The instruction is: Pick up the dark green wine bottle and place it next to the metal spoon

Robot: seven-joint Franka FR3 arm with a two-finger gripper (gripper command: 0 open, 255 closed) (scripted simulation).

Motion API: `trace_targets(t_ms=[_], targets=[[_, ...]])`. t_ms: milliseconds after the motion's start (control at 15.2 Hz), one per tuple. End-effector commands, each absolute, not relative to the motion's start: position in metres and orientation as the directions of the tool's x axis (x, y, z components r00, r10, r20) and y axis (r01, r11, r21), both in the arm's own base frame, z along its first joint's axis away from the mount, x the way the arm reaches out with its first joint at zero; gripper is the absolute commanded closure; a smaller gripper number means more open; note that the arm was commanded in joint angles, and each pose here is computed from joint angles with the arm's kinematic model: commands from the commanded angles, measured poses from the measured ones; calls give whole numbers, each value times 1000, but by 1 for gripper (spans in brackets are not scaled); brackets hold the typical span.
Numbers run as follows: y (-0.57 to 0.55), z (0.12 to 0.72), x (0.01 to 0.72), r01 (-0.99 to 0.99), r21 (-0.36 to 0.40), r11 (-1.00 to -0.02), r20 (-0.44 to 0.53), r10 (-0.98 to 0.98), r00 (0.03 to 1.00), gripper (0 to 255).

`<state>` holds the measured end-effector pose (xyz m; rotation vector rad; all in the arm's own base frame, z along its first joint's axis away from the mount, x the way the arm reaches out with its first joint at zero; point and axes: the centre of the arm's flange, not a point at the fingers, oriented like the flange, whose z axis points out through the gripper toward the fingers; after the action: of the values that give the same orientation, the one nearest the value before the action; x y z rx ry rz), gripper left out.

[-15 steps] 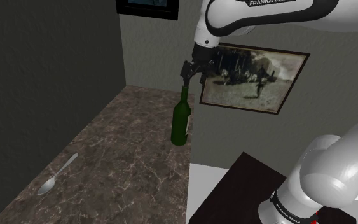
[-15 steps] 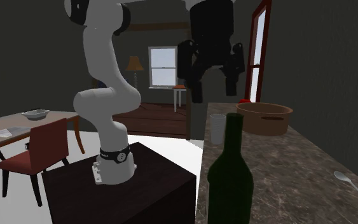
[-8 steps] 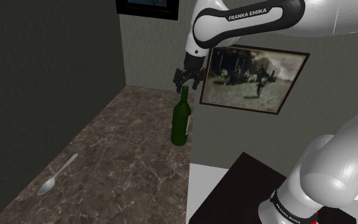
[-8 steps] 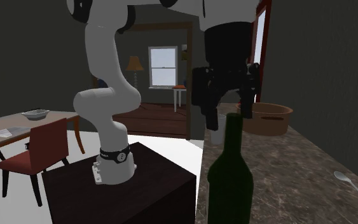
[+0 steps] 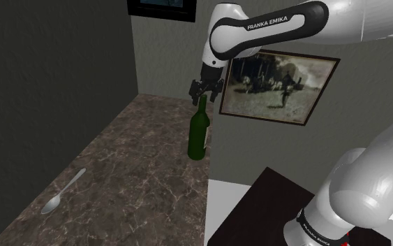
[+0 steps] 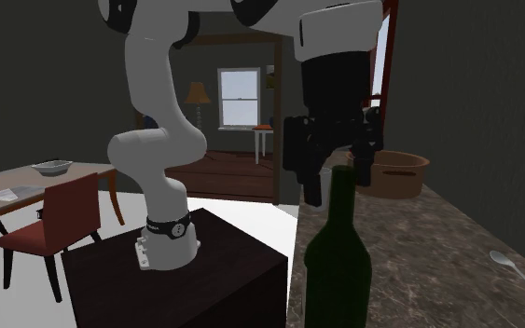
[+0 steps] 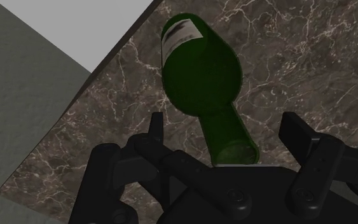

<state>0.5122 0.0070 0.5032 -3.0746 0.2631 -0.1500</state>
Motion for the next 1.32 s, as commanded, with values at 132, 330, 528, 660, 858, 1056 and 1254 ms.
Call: trace_targets(t_ms=[132, 330, 528, 660, 858, 1056, 1254], targets=[[7, 503, 512, -167, -60, -984, 92, -172, 981, 0], [7, 503, 512, -167, -60, -984, 92, -172, 981, 255], [7, 503, 512, -167, -60, -984, 92, -172, 981, 255], [7, 503, 512, -167, -60, -984, 92, -172, 981, 255], [7, 508, 512, -167, -60, -984, 92, -172, 981, 255], [7, 524, 512, -167, -60, -984, 92, -172, 981, 255], [7, 540, 512, -167, -60, -984, 92, -172, 981, 255]])
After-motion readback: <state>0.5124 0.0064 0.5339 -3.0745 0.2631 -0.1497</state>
